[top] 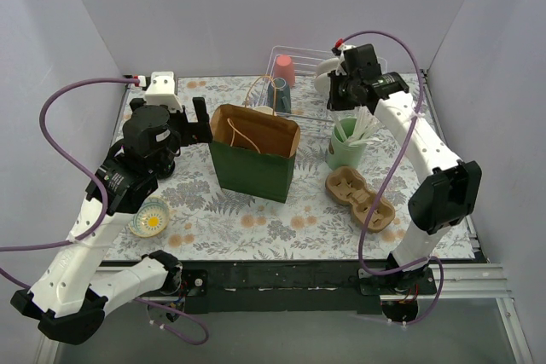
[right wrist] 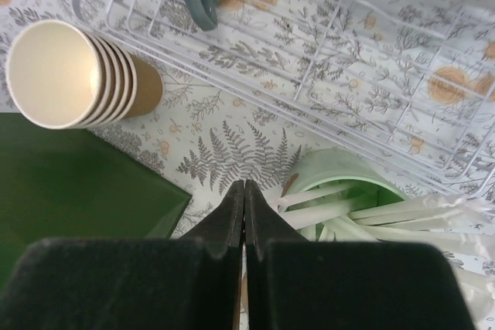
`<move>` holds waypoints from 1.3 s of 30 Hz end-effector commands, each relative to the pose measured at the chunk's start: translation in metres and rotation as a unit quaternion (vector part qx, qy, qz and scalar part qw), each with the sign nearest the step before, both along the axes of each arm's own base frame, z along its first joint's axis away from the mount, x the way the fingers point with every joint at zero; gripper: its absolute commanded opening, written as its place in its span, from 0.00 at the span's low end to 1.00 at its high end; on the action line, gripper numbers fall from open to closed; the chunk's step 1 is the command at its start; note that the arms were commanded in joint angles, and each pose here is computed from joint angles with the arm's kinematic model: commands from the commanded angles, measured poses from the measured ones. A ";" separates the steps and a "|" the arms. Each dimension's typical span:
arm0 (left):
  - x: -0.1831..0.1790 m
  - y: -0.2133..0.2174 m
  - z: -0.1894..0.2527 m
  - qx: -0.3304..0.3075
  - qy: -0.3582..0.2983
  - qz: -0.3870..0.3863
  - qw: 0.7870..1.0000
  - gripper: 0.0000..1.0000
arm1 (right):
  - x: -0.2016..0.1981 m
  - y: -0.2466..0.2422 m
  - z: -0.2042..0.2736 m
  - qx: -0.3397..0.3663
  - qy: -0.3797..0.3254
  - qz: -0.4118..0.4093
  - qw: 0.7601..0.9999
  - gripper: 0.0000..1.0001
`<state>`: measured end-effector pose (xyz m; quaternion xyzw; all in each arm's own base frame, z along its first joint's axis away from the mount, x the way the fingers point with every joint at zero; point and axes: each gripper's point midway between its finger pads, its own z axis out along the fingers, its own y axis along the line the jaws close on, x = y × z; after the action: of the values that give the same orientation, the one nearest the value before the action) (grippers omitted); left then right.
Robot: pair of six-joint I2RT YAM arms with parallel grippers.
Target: Pack the takeout coffee
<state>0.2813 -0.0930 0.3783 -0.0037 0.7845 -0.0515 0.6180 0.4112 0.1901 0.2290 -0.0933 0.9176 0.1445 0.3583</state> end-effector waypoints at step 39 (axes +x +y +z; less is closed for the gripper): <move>-0.003 0.014 0.033 0.011 -0.045 0.017 0.999 0.98 | -0.142 0.119 0.330 0.444 -0.271 0.163 0.838 0.01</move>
<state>0.2854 -0.0866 0.4014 -0.0040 0.7630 -0.0356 0.6453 0.2843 0.2992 0.5295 -0.0989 0.6400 0.5270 0.5503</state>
